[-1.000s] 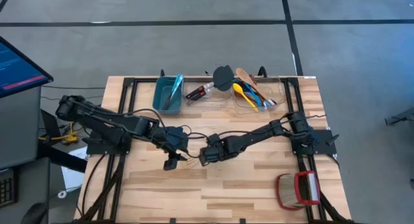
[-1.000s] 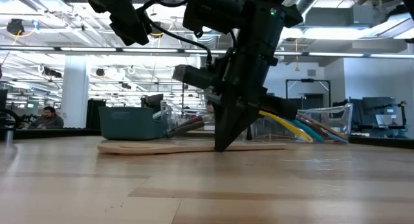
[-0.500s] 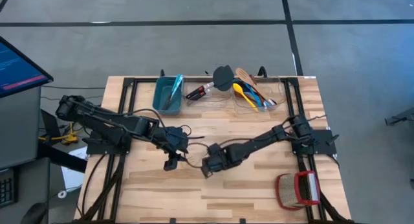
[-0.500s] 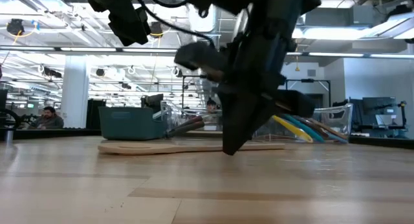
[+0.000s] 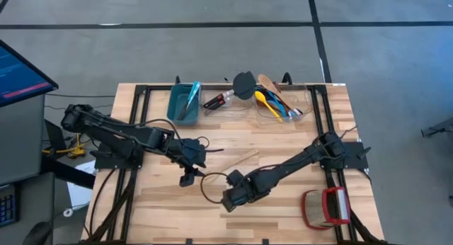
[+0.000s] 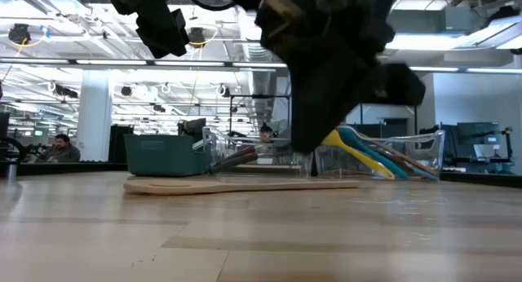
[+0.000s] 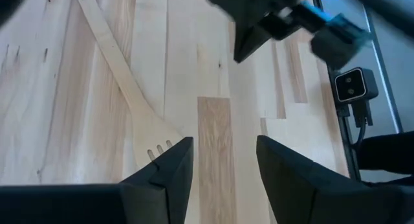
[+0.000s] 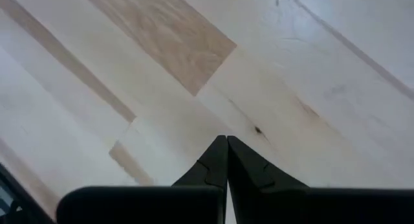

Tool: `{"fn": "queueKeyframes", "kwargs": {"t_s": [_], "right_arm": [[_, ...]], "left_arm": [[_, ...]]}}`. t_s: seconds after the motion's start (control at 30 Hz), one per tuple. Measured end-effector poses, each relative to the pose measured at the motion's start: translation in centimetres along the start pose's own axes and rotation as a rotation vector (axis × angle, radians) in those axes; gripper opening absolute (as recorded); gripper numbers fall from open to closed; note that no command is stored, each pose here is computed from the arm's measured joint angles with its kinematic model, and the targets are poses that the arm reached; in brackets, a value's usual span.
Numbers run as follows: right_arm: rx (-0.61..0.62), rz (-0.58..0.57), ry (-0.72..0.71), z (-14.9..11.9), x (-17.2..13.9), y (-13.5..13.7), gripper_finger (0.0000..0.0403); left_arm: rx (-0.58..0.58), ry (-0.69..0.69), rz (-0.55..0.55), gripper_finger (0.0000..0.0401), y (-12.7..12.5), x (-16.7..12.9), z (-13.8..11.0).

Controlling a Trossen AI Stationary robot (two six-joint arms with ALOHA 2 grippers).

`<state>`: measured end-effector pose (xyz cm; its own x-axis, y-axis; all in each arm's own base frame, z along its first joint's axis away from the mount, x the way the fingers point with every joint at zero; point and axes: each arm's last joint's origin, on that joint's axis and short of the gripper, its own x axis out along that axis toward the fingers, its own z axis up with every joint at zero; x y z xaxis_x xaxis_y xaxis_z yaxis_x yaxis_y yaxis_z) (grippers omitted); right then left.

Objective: Pick & Place Kitchen Items
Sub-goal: Put the brown slotted serving spoon into the right transparent bin

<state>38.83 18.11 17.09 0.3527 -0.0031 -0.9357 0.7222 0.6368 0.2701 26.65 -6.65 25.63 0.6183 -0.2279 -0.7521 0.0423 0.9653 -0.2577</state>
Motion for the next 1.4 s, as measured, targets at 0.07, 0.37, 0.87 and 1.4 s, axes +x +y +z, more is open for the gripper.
{"fn": "queueKeyframes", "kwargs": {"t_s": [0.07,0.37,0.87,1.4], "right_arm": [[-0.008,-0.018,0.007,0.0,-0.9,0.4,0.0000],[-0.075,-0.094,-0.068,1.4,-5.4,1.8,0.0000],[-0.205,-0.146,-0.105,2.0,-11.8,2.8,0.0000],[-0.294,-0.197,-0.145,2.1,-17.6,1.7,0.0000]], "left_arm": [[-0.026,0.000,0.000,0.0159,0.0,0.0,0.0],[-0.042,0.000,0.000,0.0159,0.0,0.0,0.0],[-0.105,0.051,0.032,0.0159,0.7,2.2,-3.4],[-0.277,-0.020,0.001,0.0159,2.4,5.0,-8.0]]}}
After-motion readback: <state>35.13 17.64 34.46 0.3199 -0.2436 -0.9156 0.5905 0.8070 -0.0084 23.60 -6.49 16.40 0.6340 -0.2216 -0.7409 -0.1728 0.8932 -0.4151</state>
